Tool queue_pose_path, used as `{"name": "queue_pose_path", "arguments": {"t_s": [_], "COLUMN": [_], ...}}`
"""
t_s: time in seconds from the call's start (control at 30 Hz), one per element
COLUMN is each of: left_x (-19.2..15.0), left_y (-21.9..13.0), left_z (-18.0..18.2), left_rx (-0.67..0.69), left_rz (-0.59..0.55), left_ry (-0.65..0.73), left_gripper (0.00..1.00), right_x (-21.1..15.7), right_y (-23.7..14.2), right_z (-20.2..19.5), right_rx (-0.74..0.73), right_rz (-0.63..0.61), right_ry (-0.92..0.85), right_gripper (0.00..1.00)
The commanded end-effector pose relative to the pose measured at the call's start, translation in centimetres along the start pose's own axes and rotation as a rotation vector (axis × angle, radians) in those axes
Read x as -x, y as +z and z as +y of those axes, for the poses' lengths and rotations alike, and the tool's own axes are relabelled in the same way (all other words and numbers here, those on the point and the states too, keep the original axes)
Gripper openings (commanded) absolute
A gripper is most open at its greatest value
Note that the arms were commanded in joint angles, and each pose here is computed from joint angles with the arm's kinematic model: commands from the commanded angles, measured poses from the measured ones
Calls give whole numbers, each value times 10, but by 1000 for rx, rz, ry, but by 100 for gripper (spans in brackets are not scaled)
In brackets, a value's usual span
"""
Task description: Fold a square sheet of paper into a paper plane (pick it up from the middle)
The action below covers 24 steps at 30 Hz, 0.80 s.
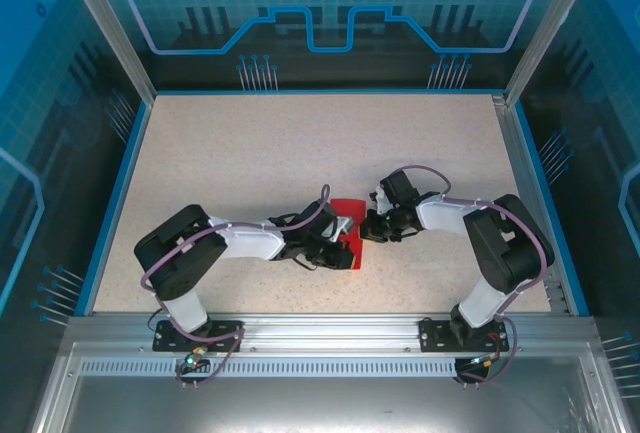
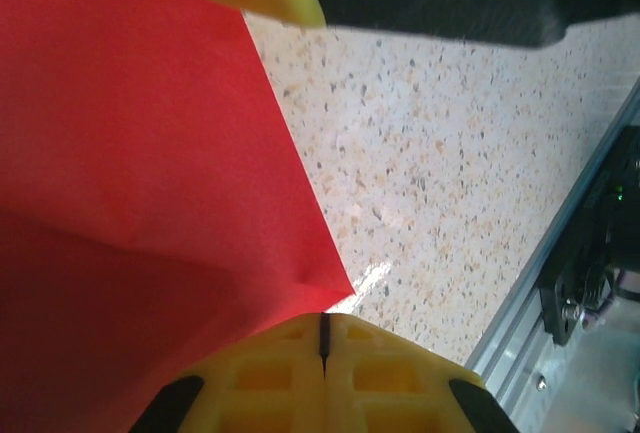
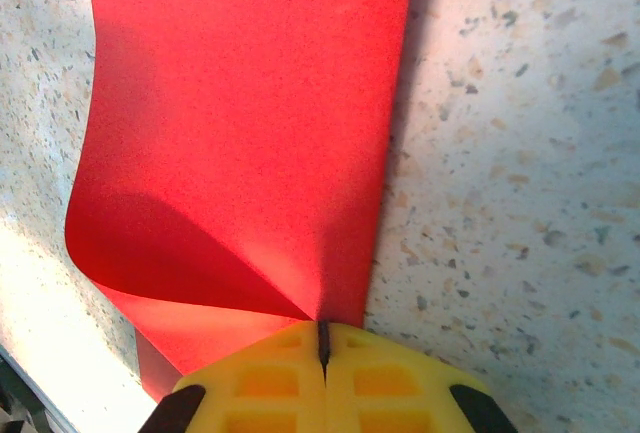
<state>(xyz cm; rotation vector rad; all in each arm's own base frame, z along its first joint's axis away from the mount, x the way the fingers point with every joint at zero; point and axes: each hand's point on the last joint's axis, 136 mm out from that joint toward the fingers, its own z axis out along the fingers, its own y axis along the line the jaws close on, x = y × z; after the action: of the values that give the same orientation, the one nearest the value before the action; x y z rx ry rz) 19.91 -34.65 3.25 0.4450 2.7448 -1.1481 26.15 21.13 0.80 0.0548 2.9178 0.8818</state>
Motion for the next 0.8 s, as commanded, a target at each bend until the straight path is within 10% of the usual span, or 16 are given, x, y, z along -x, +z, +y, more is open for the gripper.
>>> {"name": "queue_pose_path", "arguments": {"t_s": [0.0,0.77], "left_x": [16,-4], "left_y": [-6,27], "left_z": [1,0], "left_rx": [7,-67], "left_rz": [-94,-3], "left_ry": [-31,-42], "left_gripper": [0,0], "right_x": [-39,-32], "right_y": [14,17], "right_z": [-51,-47], "right_rx": [-190,-165], "right_rz": [105,98], "right_ry": [62,79], "right_gripper": [2,1]}}
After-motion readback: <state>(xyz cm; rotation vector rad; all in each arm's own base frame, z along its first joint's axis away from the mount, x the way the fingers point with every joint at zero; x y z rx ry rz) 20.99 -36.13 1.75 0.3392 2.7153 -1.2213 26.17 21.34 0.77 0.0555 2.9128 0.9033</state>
